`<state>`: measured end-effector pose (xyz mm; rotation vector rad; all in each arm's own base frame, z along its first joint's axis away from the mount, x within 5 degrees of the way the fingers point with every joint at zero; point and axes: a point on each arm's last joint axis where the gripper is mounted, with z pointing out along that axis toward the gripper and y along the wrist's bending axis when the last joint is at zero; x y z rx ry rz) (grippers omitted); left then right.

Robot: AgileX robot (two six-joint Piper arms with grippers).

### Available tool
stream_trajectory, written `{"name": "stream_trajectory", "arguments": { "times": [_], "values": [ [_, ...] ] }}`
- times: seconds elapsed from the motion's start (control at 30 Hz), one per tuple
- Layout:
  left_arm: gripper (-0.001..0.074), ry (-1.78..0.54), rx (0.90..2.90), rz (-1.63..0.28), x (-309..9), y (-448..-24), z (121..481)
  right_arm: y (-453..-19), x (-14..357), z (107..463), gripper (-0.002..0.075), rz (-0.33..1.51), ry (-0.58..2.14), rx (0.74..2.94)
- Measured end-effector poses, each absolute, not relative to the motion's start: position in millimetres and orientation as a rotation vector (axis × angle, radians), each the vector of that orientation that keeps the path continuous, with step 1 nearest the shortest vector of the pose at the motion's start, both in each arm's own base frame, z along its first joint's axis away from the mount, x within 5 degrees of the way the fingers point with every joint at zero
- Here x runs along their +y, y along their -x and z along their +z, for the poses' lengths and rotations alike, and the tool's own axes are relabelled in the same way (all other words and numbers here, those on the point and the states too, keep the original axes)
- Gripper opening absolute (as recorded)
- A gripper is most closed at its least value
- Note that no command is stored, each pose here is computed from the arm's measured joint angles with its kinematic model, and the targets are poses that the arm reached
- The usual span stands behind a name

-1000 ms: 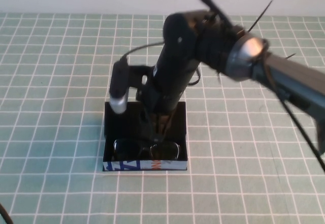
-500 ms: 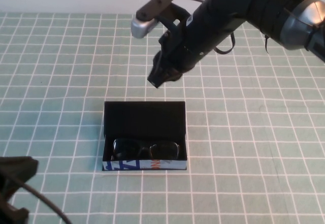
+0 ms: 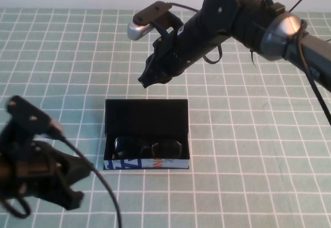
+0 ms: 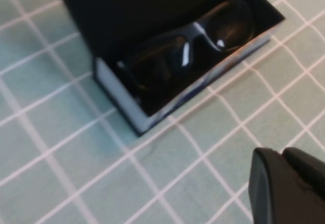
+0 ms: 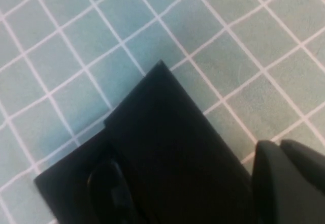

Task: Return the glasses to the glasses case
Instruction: Close the glasses case

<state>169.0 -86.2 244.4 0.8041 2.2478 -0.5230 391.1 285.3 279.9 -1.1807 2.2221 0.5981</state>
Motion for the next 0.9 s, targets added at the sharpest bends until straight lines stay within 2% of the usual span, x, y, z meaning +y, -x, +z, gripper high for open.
{"name": "stream_trajectory", "arguments": {
  "times": [0.13, 0.33, 0.57, 0.9],
  "values": [
    [0.0002, -0.908, 2.250, -0.546, -114, -177, 225, -401, 282, 267, -0.0011, 0.638, 1.109, 2.265],
    [0.0001, -0.950, 2.216, -0.424, -147, -185, 201, -415, 266, 260, -0.0011, 0.672, 1.028, 2.308],
    [0.0002, -0.912, 2.262, -0.342, -160, -206, 180, -423, 256, 258, -0.0011, 0.711, 0.968, 2.323],
    [0.0001, -0.864, 2.317, -0.328, -172, -223, 165, -427, 262, 225, -0.0011, 0.774, 0.979, 2.386]
  ]
}}
